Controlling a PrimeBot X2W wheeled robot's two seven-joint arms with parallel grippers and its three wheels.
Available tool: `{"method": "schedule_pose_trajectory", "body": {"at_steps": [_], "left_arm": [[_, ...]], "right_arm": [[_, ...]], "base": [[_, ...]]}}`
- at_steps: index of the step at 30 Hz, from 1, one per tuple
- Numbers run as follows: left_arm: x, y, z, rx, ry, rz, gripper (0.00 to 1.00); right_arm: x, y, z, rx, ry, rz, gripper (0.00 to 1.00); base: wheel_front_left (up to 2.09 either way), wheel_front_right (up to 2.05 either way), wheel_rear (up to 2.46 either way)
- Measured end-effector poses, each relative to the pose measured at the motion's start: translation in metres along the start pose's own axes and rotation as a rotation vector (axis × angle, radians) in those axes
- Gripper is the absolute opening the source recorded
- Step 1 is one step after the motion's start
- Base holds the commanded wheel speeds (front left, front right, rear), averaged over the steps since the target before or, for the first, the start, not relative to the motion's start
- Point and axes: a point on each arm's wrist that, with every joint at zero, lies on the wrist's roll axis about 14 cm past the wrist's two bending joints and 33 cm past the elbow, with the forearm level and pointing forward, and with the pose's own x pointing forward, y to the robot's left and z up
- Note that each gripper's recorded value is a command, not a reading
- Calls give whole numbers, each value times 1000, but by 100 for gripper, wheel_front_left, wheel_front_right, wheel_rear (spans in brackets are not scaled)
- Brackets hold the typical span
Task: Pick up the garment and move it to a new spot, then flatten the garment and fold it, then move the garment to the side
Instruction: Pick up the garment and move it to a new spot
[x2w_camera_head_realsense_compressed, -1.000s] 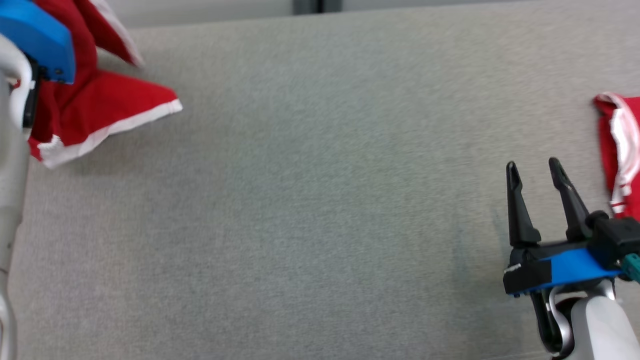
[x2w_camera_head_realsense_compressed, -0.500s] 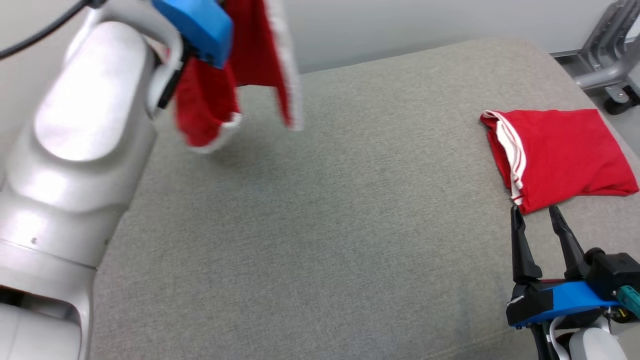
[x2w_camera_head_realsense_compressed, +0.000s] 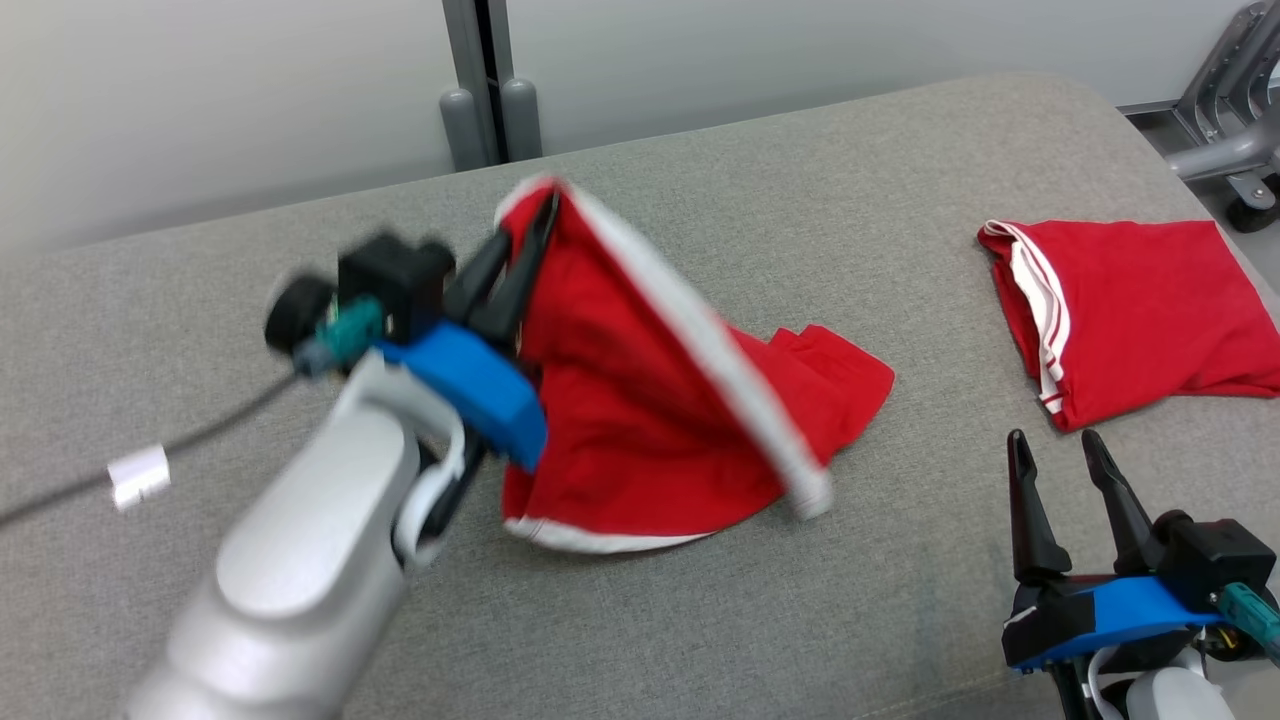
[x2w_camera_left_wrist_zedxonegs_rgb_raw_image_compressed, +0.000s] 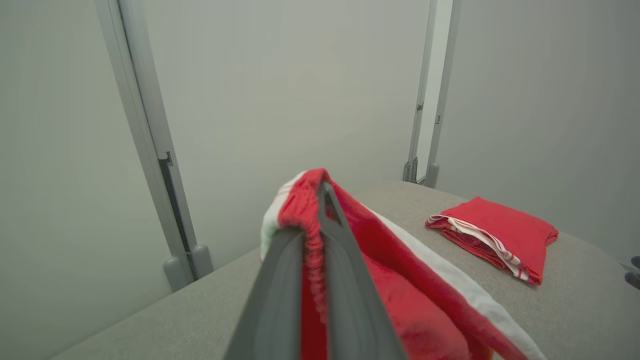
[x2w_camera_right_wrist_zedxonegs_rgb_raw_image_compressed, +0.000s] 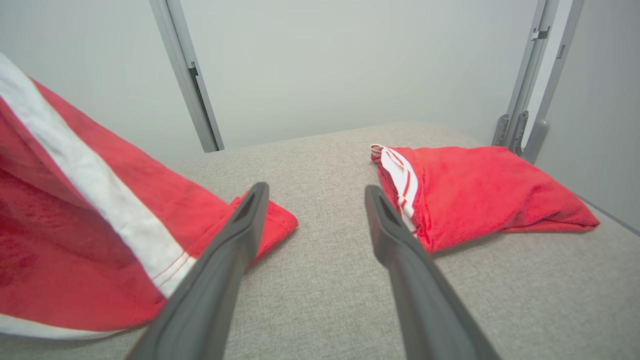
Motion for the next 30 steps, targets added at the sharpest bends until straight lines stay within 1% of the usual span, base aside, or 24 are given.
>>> {"method": "schedule_pose_trajectory", "body": {"at_steps": [2,5,7,10,15,19,23,25,30], "left_arm": [[-18,-1,-31,-67,44,47,0],[-41,-5,-61,-150,83,106,0],[-54,-10,-72,-192,96,132,0],[-68,-15,-76,-242,87,169,0],[-96,-22,-87,-308,101,227,0],[-125,-18,-107,-341,156,293,0],[-149,-28,-129,-393,228,321,0],[-157,-30,-138,-424,257,339,0],[-173,-32,-163,-464,334,379,0]], "right_arm": [[-1,0,-3,0,9,-1,100],[-2,-1,-7,-7,20,-2,100],[-2,0,-8,-12,24,0,100],[-1,4,-8,-13,21,14,100],[-2,11,-8,-10,23,36,100],[-2,15,-8,-9,26,48,100],[-3,17,-10,-12,33,54,100],[-3,19,-11,-14,38,60,100],[-2,22,-15,-15,52,70,100]], "base": [[0,0,0],[0,0,0],[0,0,0],[0,0,0],[0,0,0],[0,0,0],[0,0,0],[0,0,0],[0,0,0]]}}
